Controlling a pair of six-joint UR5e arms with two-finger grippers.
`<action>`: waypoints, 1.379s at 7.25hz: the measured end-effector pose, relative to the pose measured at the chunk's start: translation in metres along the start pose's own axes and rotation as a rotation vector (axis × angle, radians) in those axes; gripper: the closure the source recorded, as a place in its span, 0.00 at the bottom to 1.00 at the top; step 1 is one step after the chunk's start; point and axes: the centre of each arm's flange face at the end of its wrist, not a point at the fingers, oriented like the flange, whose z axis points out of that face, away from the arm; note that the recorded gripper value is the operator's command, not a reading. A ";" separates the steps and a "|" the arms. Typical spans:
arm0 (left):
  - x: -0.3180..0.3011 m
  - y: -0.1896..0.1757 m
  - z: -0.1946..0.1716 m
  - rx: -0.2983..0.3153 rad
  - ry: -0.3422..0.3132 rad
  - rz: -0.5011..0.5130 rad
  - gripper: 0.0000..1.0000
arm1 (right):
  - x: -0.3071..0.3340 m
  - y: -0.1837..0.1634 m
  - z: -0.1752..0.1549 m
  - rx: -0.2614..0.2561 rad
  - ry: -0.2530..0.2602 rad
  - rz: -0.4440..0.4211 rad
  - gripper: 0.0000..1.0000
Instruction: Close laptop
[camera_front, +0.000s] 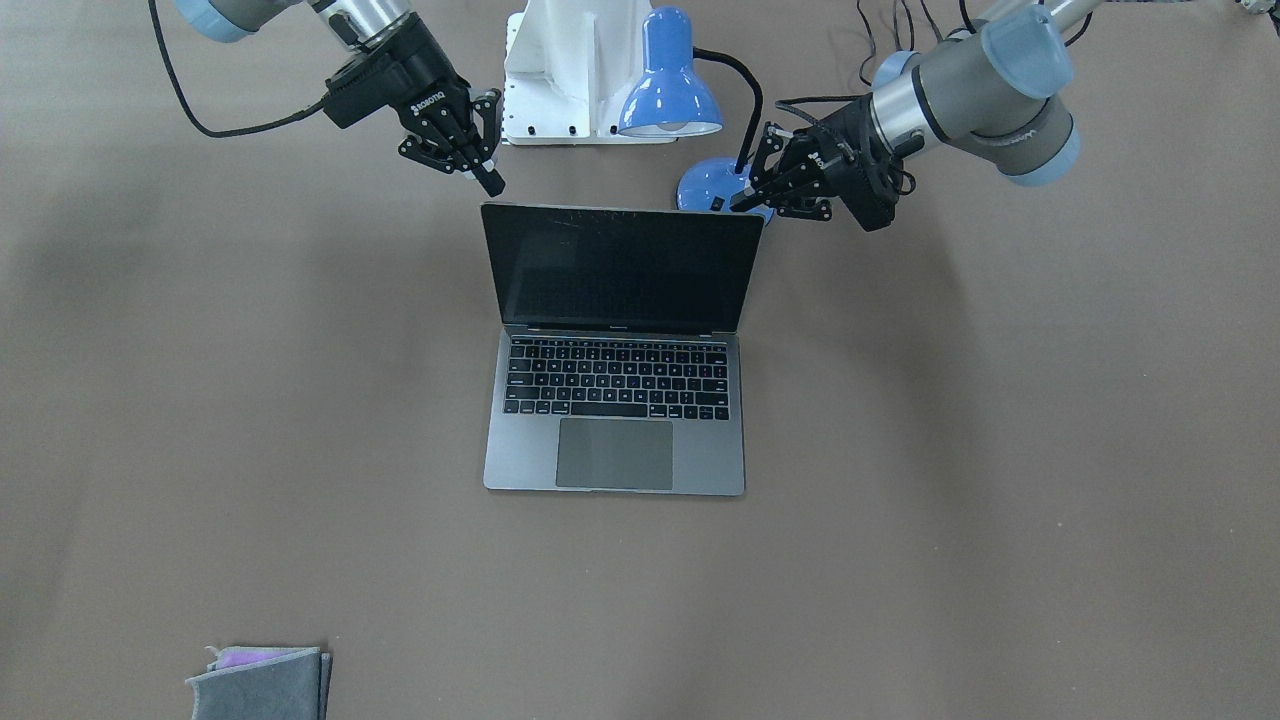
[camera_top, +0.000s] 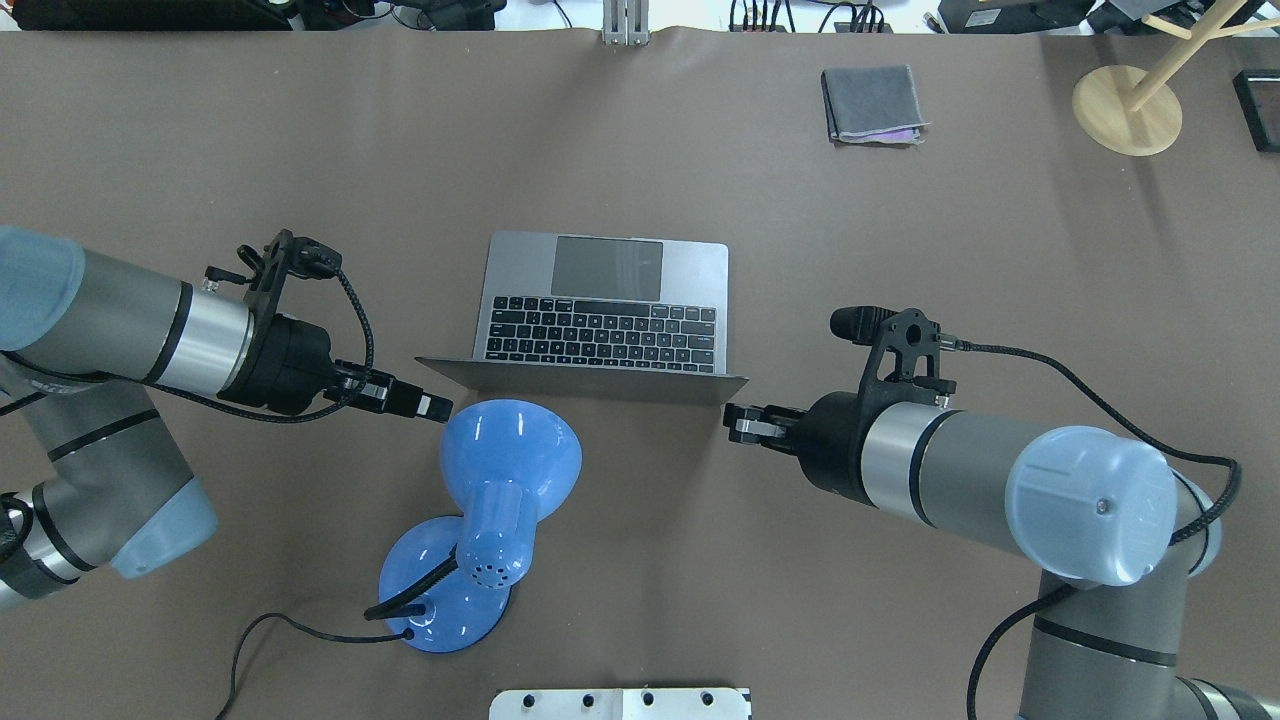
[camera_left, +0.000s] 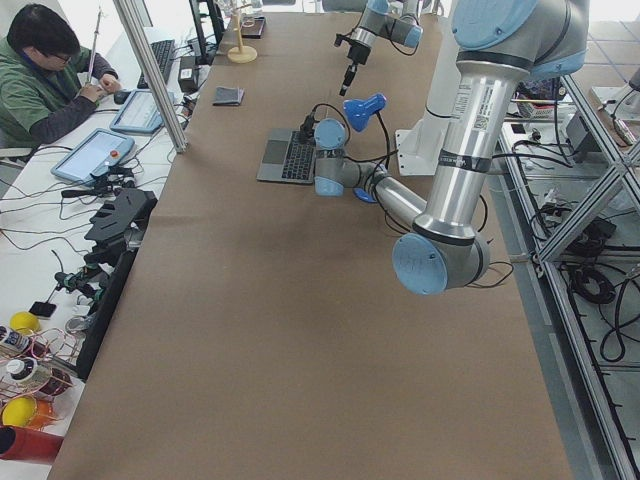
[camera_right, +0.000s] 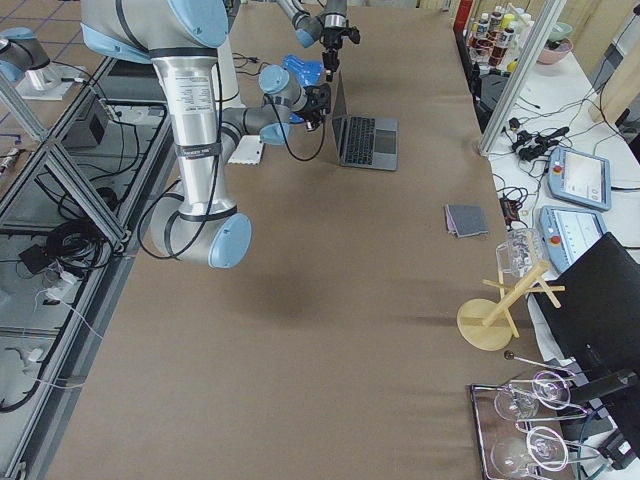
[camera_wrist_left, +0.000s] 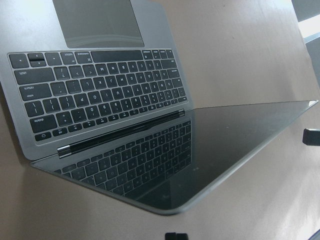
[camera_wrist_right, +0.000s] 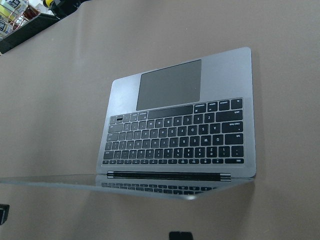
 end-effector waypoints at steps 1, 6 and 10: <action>-0.001 -0.002 -0.002 0.005 -0.003 -0.001 1.00 | -0.004 -0.003 0.001 0.004 0.006 0.000 1.00; -0.007 -0.025 -0.020 0.055 -0.032 -0.007 1.00 | -0.007 -0.027 0.011 0.042 0.031 0.009 1.00; 0.002 -0.054 -0.025 0.079 -0.075 -0.027 1.00 | -0.009 -0.052 0.025 0.055 0.052 0.018 1.00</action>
